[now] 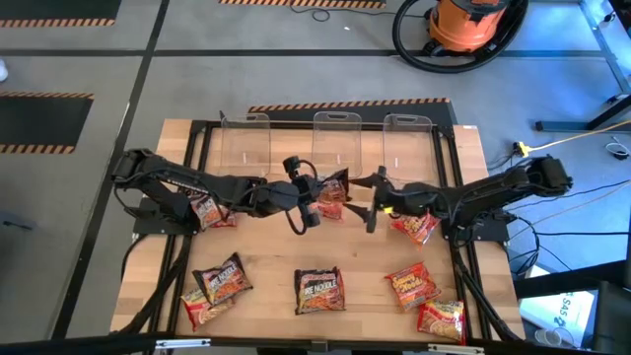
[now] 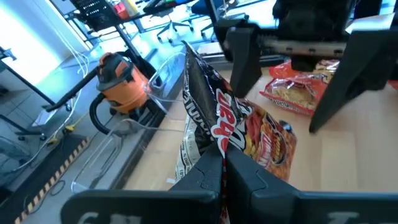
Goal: Sort Maruchan noodles
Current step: Put the black noodle pack into the middle transparent bin
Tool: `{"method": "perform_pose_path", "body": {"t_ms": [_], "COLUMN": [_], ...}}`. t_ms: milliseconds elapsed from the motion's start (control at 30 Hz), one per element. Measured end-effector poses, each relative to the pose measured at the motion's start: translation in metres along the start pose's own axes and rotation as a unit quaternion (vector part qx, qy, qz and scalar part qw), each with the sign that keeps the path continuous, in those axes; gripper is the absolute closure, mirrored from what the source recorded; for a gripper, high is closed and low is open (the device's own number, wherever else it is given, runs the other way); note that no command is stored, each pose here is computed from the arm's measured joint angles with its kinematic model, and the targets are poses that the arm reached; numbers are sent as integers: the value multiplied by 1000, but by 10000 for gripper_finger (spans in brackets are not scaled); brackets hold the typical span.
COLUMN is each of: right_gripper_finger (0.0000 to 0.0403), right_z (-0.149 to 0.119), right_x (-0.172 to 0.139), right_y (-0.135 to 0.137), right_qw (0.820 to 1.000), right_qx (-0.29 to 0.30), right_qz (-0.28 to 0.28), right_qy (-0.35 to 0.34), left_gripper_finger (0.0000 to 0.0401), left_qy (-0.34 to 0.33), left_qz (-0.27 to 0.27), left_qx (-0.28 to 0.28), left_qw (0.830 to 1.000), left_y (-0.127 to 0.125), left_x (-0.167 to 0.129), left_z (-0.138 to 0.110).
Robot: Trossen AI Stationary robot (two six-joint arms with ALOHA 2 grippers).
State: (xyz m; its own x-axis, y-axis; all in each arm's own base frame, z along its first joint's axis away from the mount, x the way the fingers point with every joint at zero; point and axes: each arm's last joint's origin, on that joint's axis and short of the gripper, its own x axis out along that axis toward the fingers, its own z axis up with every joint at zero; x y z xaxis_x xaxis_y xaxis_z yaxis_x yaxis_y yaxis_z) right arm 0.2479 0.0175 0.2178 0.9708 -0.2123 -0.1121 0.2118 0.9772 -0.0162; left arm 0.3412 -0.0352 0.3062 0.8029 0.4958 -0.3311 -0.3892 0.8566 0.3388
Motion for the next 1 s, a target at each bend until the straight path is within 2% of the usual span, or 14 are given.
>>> {"method": "perform_pose_path", "body": {"t_ms": [167,300,433,567,833,900,1000], "right_gripper_finger": [95,106,125,165,288,301,302], "right_z": [-3,-3,-4,-4,-4,-4,-4], "right_x": [16,23,26,26,26,26,26], "right_y": [-2,-3,-2,-2,-2,-2,-3], "right_qw": [999,998,998,998,998,999,999], "right_qx": [21,36,36,31,9,8,8], "right_qz": [29,49,50,51,42,38,32], "right_qy": [5,-18,-31,-34,-34,-34,-33], "left_gripper_finger": [401,401,401,401,386,384,384], "left_qy": [-14,-32,-48,-59,-60,-61,-61], "left_qz": [-4,-25,-45,-65,-71,-71,-72], "left_qx": [9,7,-1,-6,-6,-7,-8], "left_qw": [1000,999,998,996,996,996,995], "left_y": [-2,-4,-4,-5,-5,-5,-7], "left_x": [-2,-2,-3,-3,-3,-3,-4], "left_z": [3,7,10,12,12,12,12]}}
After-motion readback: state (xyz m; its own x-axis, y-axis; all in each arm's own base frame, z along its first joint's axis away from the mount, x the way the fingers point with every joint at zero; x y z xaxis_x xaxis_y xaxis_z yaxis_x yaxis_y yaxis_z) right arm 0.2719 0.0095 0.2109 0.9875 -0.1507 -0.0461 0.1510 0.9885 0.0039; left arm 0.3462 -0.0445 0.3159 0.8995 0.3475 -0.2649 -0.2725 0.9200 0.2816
